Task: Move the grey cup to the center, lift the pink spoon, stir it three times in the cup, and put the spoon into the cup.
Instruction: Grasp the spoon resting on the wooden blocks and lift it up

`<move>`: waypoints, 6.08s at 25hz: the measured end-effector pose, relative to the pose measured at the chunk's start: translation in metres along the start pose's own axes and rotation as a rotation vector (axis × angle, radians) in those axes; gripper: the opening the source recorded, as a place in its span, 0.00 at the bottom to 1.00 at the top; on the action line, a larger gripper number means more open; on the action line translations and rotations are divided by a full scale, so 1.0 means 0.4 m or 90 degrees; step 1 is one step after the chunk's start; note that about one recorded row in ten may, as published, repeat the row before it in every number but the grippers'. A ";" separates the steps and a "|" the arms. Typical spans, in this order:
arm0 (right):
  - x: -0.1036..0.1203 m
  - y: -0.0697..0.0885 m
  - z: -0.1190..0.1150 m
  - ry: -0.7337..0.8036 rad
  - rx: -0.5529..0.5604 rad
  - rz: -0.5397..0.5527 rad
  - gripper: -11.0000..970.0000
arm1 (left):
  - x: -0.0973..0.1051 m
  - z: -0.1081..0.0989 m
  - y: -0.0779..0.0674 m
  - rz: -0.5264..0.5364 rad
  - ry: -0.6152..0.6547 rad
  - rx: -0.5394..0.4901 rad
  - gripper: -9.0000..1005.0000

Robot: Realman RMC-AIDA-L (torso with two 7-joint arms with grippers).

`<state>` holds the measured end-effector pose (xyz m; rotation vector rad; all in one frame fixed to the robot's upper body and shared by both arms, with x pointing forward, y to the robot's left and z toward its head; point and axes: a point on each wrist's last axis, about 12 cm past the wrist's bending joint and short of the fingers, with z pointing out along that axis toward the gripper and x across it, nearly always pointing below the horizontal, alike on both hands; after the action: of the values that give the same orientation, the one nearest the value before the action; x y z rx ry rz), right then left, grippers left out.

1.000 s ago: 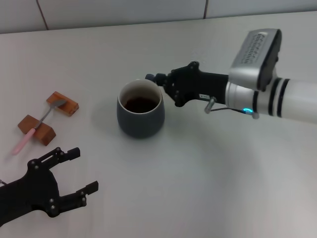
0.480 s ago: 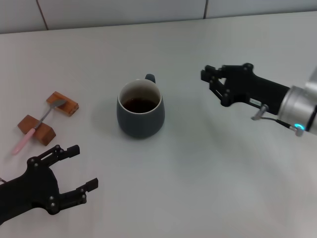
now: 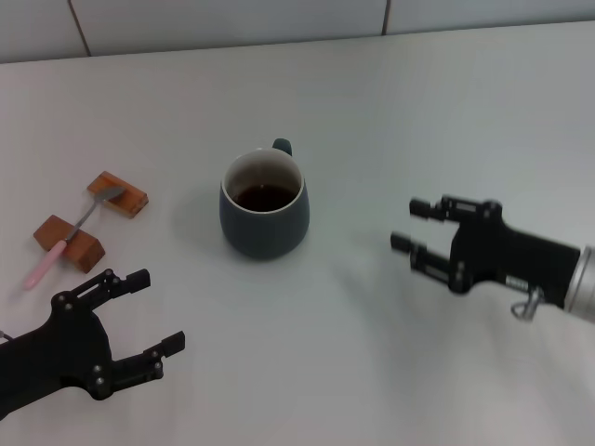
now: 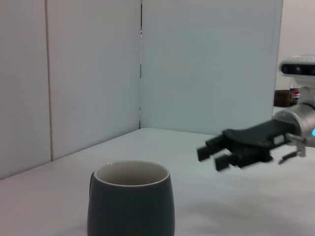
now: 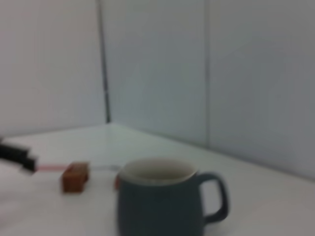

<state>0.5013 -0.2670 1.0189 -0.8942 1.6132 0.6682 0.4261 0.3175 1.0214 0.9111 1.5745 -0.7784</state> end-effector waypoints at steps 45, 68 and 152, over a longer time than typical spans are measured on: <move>0.027 0.058 -0.041 0.025 -0.093 -0.049 0.77 | 0.000 -0.033 -0.009 -0.032 -0.060 -0.085 0.75; 0.014 0.047 -0.023 0.023 -0.102 -0.057 0.77 | -0.004 -0.200 0.000 -0.706 -0.434 -0.279 0.74; 0.000 0.038 -0.010 0.013 -0.107 -0.057 0.77 | 0.089 -0.047 0.028 -1.048 -0.293 -0.293 0.71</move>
<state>0.4864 -0.2616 1.0193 -1.0922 1.5426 0.7409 0.4234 0.3448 0.9894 -1.0814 1.7158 -1.4363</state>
